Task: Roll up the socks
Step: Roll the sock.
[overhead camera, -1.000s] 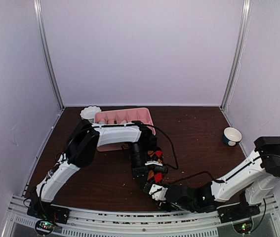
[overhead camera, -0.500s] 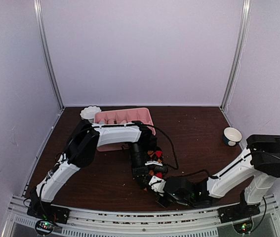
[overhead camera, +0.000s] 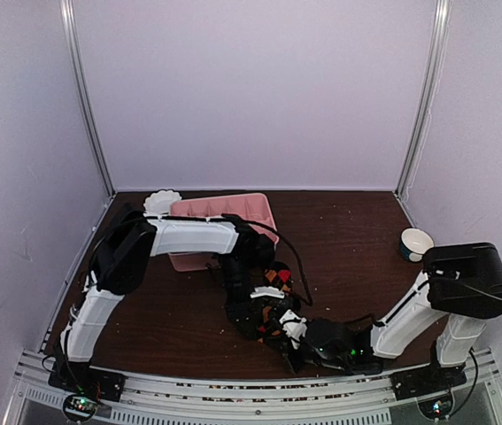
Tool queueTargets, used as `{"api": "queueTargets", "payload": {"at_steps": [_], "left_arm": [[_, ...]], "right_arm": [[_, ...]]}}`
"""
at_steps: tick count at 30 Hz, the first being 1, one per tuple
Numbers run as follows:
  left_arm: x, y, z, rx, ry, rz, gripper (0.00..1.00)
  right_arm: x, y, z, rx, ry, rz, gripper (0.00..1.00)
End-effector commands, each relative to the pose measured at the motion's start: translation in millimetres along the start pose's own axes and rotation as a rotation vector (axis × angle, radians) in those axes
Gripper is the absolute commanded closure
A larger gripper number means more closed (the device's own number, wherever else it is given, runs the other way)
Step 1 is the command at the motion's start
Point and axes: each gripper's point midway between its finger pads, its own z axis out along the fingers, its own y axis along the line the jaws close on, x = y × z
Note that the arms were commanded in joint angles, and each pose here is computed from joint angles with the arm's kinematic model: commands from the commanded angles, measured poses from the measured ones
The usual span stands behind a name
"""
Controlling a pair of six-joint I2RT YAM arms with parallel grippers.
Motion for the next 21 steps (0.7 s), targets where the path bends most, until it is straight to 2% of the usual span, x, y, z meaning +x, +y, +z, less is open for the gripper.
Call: {"api": "queueTargets", "payload": {"at_steps": [1,2,3,4,9,11,12,13,14,15,18,21], "left_arm": [[-8.2,22.1,-36.5,-0.262,-0.060,0.139,0.56],[-9.9,19.6,-45.5,-0.299,-0.075,0.159,0.19],[-14.0,18.9,-55.9,-0.348,-0.099,0.177,0.04],[-16.3,17.0,-67.4,-0.400,-0.120,0.196,0.02],[-20.5,28.2,-126.1,-0.691,-0.226,0.209,0.02],[1.5,73.0,-139.3,-0.823,-0.222,0.062,0.02],[8.5,81.0,-135.3,-0.774,-0.202,0.040,0.05],[13.4,80.3,-129.2,-0.689,-0.187,0.051,0.15],[17.6,81.4,-125.6,-0.667,-0.178,0.044,0.18],[19.3,79.4,-122.5,-0.686,-0.172,0.076,0.19],[8.1,41.7,-103.9,-0.730,-0.204,0.329,0.19],[6.8,-10.6,-70.9,-0.628,-0.218,0.597,0.21]], "right_arm": [[76.0,-22.1,-10.8,0.031,0.222,0.083,1.00],[77.8,-21.6,-11.1,0.022,0.223,0.098,1.00],[80.2,-21.6,-11.6,0.017,0.228,0.117,1.00],[81.9,-21.8,-11.6,0.013,0.230,0.132,1.00],[89.8,-23.4,-15.4,-0.012,0.235,0.204,1.00],[90.6,-25.1,-16.8,-0.021,0.229,0.236,1.00],[90.2,-24.8,-16.9,-0.031,0.229,0.249,1.00],[90.2,-25.8,-17.2,-0.035,0.230,0.264,1.00],[89.9,-26.1,-17.1,-0.041,0.232,0.280,1.00],[89.2,-25.9,-16.5,-0.049,0.235,0.295,1.00],[88.0,-29.1,-14.3,-0.063,0.250,0.351,1.00],[89.4,-34.8,-13.7,-0.068,0.269,0.407,1.00]]}}
